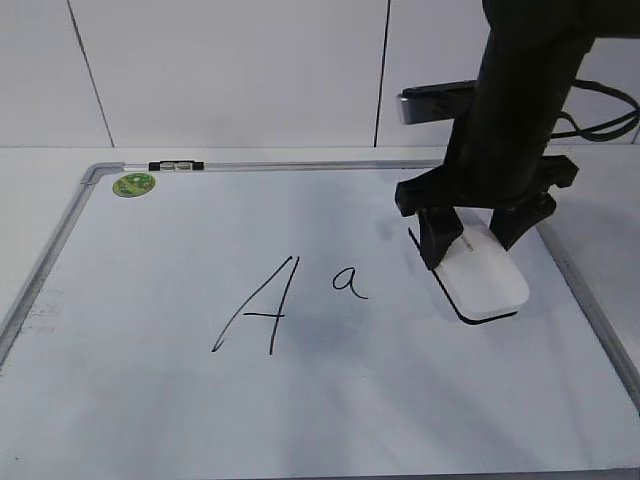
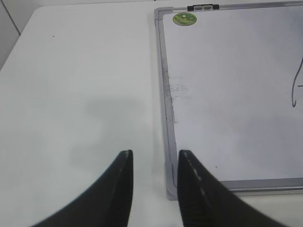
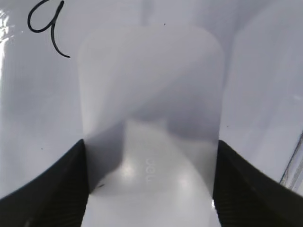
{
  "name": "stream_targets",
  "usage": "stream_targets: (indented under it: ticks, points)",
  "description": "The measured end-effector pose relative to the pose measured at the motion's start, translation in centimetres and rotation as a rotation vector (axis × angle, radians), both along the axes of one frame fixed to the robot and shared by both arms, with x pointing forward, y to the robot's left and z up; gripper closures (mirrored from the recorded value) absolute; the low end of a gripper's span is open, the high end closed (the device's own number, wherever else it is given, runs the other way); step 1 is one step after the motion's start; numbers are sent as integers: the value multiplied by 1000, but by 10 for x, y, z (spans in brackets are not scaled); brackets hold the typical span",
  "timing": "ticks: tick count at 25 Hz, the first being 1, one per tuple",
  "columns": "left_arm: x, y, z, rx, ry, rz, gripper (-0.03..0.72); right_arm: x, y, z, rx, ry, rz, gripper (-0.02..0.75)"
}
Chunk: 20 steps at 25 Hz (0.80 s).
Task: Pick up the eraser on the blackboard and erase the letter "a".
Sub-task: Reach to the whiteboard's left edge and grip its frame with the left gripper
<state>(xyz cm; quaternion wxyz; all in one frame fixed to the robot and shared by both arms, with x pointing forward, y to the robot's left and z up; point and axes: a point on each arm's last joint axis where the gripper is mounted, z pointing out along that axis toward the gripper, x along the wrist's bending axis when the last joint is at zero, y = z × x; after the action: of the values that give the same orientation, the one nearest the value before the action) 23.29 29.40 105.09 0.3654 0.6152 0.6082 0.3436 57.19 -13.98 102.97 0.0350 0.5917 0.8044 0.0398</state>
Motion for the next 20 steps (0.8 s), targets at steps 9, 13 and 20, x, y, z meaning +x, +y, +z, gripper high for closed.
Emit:
stream_targets:
  ticks: [9,13,20]
  points:
    - [0,-1,0,-12,-1,-8,443,1,1,-4,-5,10,2,214]
    - [2,-1,5,-14,8,-9,444,1,1,-4,-5,10,2,214]
    - [46,4,44,4,152,9,444,1,1,-4,-5,10,4,214]
